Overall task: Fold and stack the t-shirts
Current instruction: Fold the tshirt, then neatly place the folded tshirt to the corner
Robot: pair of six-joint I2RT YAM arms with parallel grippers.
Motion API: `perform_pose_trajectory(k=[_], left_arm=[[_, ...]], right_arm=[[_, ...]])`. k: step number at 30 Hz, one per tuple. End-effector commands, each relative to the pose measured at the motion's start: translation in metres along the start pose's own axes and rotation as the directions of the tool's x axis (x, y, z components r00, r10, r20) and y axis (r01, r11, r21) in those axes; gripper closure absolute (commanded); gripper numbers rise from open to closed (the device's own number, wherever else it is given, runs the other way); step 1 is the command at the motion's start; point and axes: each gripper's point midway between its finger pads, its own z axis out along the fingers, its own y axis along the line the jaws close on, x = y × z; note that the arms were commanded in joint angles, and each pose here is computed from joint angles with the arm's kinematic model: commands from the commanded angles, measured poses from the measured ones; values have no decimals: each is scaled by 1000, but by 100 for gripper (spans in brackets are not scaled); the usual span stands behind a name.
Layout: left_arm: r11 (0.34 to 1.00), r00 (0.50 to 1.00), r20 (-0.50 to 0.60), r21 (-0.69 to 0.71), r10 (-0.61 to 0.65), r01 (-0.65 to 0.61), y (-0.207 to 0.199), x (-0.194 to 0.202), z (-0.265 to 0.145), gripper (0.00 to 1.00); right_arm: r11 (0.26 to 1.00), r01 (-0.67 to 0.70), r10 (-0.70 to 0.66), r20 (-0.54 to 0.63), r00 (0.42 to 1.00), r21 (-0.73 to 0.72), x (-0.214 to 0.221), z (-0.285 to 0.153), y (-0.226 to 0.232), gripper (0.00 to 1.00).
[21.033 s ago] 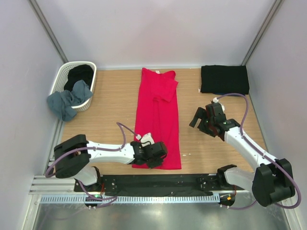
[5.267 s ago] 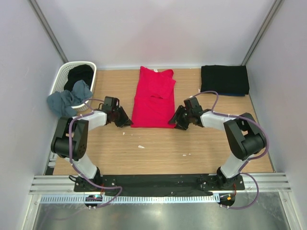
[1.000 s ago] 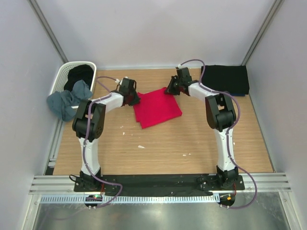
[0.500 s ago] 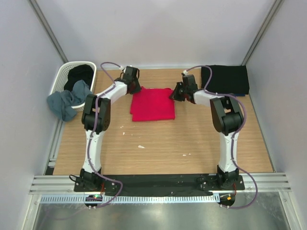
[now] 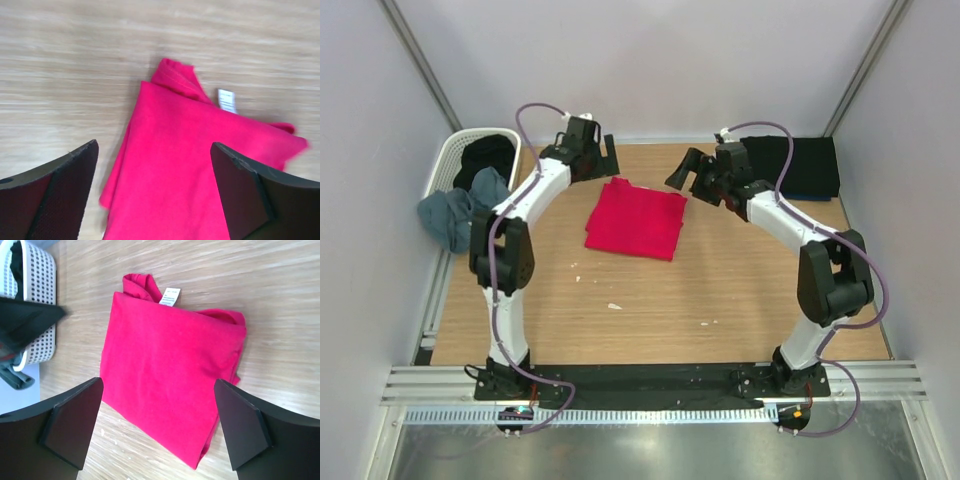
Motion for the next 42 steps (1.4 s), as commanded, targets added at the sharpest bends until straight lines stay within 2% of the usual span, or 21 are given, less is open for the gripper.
perform_pose_trajectory(k=[1,4,8,10,15,18,23,28,29,32,33,35,36,39,40,42], left_arm=[[1000,993,116,-1,-7,7,2,-37,-62,1],[999,993,114,-26,-26,30,9,-34,-84,0],[999,998,55,-24,-27,29,17,-17,-106,0],[996,995,51,-22,-81,82,29,-18,-118,0],[974,975,8,-17,-224,224,66,-2,-119,0],[963,963,5,37,-268,268,71,-3,-130,0],[954,954,27,15,-299,299,87,3,-146,0],[944,944,18,10,-331,330,100,13,-161,0],[943,942,27,20,-334,333,102,11,-167,0],[945,945,27,34,-325,324,102,11,-172,0],[948,948,25,32,-319,318,103,12,-175,0],[952,952,23,26,-305,304,105,13,-177,0],[952,952,14,16,-305,305,107,17,-177,0],[952,951,22,1,-307,307,115,20,-182,0],[951,950,34,2,-310,310,117,19,-185,0],[949,948,48,-2,-314,314,120,19,-187,0]], right_arm=[[994,-67,67,3,998,92,13,-12,-13,0],[982,-112,117,-23,993,155,38,-8,-36,0],[960,-178,190,-34,981,214,58,-3,-51,1],[949,-223,232,-15,972,223,65,1,-54,0],[941,-272,280,-12,960,203,76,24,-51,2],[941,-267,281,-38,959,207,87,41,-48,6],[927,-277,302,-61,951,253,105,54,-61,17],[922,-287,313,-64,948,259,114,63,-66,34],[919,-284,313,-69,947,274,118,65,-72,42],[921,-271,301,-70,951,282,119,70,-75,55],[921,-248,283,-82,955,301,123,72,-81,69],[925,-222,260,-88,962,309,116,73,-79,85],[923,-203,249,-103,963,326,117,72,-82,99],[941,-113,160,-122,980,320,97,69,-80,99],[952,-63,99,-104,990,300,73,69,-78,99],[954,-10,45,-112,993,298,51,65,-82,99]])
